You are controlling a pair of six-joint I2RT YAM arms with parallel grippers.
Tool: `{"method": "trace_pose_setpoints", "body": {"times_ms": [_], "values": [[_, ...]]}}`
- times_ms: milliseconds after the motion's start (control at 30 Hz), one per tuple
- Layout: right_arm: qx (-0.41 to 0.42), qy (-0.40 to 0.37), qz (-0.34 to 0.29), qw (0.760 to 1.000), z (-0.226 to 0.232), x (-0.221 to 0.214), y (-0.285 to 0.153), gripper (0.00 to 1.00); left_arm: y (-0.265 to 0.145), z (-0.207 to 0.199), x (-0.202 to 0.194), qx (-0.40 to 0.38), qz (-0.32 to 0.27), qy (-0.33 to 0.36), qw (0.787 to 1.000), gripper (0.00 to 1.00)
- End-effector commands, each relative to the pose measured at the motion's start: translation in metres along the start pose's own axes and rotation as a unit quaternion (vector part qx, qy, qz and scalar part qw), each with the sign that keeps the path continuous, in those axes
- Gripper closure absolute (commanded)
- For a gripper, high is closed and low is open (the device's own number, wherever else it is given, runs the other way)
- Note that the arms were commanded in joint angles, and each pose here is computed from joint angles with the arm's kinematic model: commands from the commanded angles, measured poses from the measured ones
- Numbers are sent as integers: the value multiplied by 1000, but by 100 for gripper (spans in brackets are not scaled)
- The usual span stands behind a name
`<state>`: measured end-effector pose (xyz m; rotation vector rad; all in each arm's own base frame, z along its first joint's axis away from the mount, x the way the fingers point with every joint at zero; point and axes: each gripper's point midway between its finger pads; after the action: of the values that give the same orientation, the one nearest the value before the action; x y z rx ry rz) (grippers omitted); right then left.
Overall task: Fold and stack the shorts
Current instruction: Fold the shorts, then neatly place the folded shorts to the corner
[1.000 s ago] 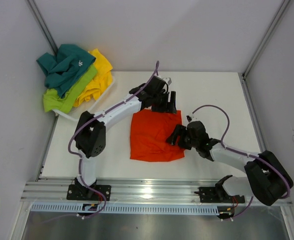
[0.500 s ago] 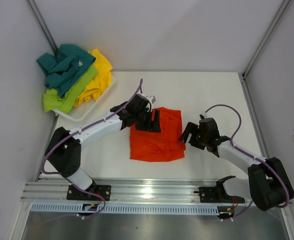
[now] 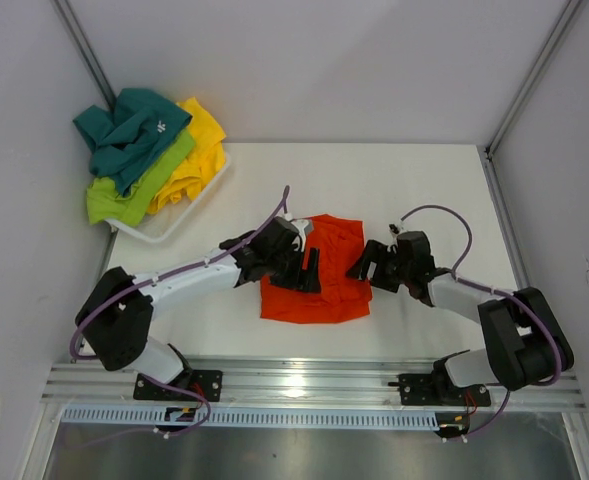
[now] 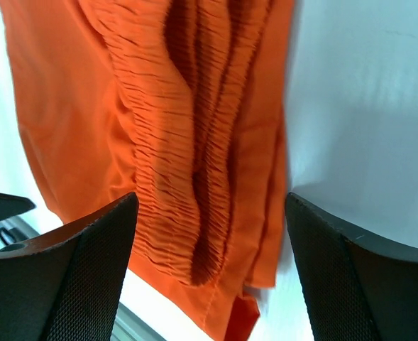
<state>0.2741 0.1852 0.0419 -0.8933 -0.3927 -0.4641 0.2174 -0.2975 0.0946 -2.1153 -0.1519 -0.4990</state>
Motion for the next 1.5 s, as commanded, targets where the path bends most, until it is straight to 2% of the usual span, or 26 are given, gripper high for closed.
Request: {"method": "trace_pose_setpoints", "body": {"times_ms": [0,100,300,433,467,567,633,700,733,900,1033,1167,1233,1467], "values": [[22,-8,2,1000,7,3,8,14,2,-5,6,-13,-20,0,1000,25],[29,-2,12,1000,4,-2,17,16,8,0,1,-4,-8,1,1000,25],[40,4,32,999,4,-9,35,29,22,4,-5,-6,6,4,1000,25],[33,1,35,999,5,-9,41,51,29,0,-13,-29,22,4,999,25],[26,3,35,999,2,-8,42,62,30,-2,-14,-32,26,5,999,25],[19,3,32,999,2,-2,45,77,26,-7,-11,-42,20,7,999,26],[14,4,29,999,1,2,47,84,18,-14,-5,-54,10,12,998,25],[1,16,20,1000,-1,11,51,97,8,-23,1,-63,11,24,998,25],[-7,23,6,1000,-4,19,52,100,4,-24,2,-62,13,29,998,25],[-24,115,-47,992,-22,46,47,100,-27,-36,16,-87,-4,26,996,25],[-81,203,-115,969,-69,74,27,100,-57,-39,25,-95,-36,25,995,25],[-123,299,-219,921,-125,100,-22,100,-75,-36,27,-93,-57,24,994,24],[-150,332,-242,899,-146,92,-36,100,-78,-33,25,-89,-59,23,994,24],[-220,386,-355,823,-201,111,-93,100,-82,-30,20,-95,-63,22,993,24]]}}
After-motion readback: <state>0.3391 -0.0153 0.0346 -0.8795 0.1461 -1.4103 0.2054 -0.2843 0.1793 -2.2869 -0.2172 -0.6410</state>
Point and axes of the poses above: each gripper's point midway between its finger pads, its own y axis out along the fingers, its own z axis along the line the jaws close on, x = y × z, and after that the axes turned 6 degrees about -y, right-handed
